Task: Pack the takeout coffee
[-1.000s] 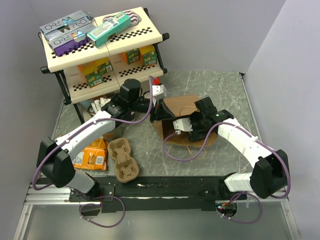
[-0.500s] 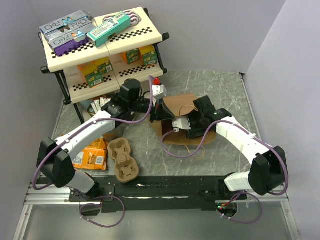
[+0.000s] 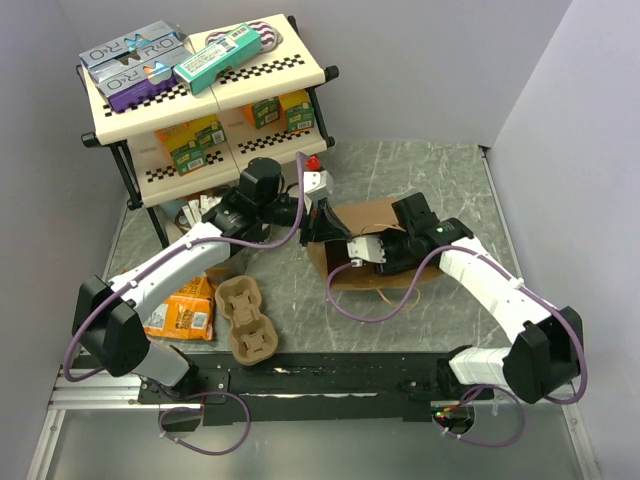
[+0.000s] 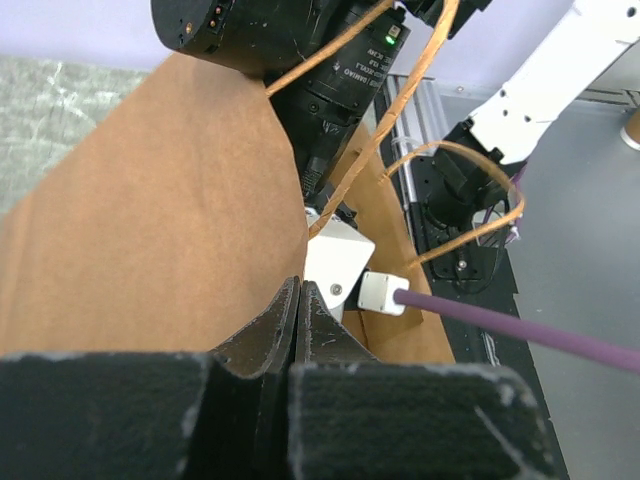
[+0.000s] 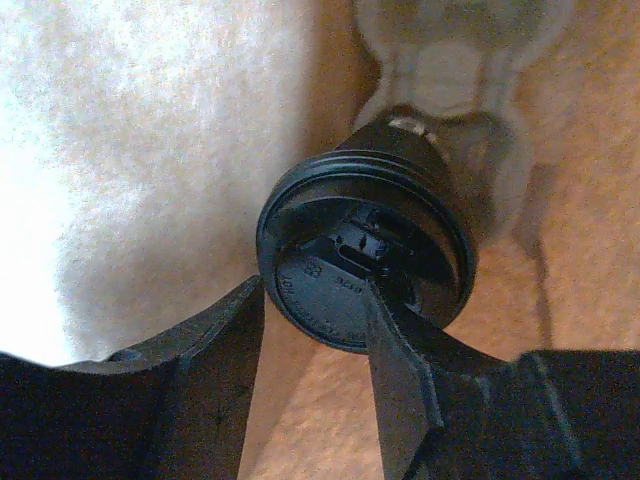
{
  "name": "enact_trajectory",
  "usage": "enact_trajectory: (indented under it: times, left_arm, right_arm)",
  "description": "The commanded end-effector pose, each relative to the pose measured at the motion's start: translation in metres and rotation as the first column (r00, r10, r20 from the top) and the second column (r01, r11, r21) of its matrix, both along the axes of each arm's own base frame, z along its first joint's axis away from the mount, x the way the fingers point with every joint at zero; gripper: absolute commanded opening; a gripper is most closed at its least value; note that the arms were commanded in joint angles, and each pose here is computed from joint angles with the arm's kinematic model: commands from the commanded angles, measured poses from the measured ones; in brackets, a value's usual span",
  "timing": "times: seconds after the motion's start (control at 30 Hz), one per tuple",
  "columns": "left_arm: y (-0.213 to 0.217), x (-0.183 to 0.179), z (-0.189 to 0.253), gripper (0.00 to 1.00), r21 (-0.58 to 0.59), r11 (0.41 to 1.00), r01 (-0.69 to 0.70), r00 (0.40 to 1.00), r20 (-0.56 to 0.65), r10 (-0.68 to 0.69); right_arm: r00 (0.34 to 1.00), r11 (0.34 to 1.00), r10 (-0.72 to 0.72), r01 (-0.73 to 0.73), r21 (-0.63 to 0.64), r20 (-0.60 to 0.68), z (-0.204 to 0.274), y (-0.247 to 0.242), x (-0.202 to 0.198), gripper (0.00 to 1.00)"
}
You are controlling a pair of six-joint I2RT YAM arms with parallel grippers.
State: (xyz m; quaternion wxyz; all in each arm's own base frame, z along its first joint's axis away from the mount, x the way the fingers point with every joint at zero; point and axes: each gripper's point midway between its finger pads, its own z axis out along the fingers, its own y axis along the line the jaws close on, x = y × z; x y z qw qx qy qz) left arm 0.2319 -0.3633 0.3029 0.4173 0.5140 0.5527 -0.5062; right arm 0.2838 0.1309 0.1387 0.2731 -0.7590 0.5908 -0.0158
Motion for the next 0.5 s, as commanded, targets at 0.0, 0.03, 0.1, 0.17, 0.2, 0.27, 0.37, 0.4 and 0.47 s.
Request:
enact_trajectory:
  times: [0.0, 0.03, 0.1, 0.17, 0.2, 0.27, 0.37, 0.4, 0.47]
  left_arm:
    - [-0.001, -0.019, 0.032, 0.01, -0.076, 0.993, 0.086, 0.994, 0.077, -0.08]
    - [-0.001, -0.019, 0.031, 0.01, -0.074, 0.994, 0.086, 0.994, 0.076, -0.08]
    - [-0.001, -0.019, 0.032, 0.01, -0.076, 0.993, 0.087, 0.994, 0.079, -0.081]
    - [-0.001, -0.019, 0.032, 0.01, -0.076, 0.993, 0.088, 0.993, 0.08, -0.081]
    - [-0.001, -0.019, 0.031, 0.01, -0.075, 0.993, 0.087, 0.994, 0.079, -0.081]
    - [-0.001, -0.02, 0.032, 0.01, -0.076, 0.993, 0.088, 0.993, 0.08, -0.081]
    - [-0.001, -0.02, 0.03, 0.01, -0.074, 0.993, 0.089, 0.994, 0.076, -0.083]
    - [-0.001, -0.02, 0.03, 0.01, -0.073, 0.993, 0.089, 0.994, 0.077, -0.083]
    - [-0.001, -0.02, 0.03, 0.01, -0.072, 0.993, 0.089, 0.993, 0.08, -0.084]
  right_arm:
    - [0.999, 0.997, 0.008, -0.011, 0.08, 0.034, 0.028, 0.01, -0.004, 0.49]
    - [0.999, 0.996, 0.004, -0.007, 0.086, 0.033, 0.029, 0.01, -0.004, 0.47]
    - [1.0, 0.996, 0.003, -0.005, 0.094, 0.022, 0.03, 0.011, -0.006, 0.46]
    - [1.0, 0.995, 0.003, -0.004, 0.095, 0.012, 0.029, 0.011, -0.008, 0.44]
    - [1.0, 0.995, 0.004, -0.005, 0.098, 0.006, 0.028, 0.011, -0.01, 0.43]
    - [1.0, 0.995, 0.006, -0.005, 0.103, -0.007, 0.028, 0.011, -0.013, 0.44]
    - [0.999, 0.994, 0.009, -0.004, 0.113, -0.038, 0.026, 0.01, -0.019, 0.65]
    - [0.999, 0.994, 0.009, -0.003, 0.111, -0.052, 0.023, 0.009, -0.022, 0.72]
    - [0.998, 0.995, 0.029, -0.024, 0.097, -0.05, 0.019, 0.006, -0.026, 0.96]
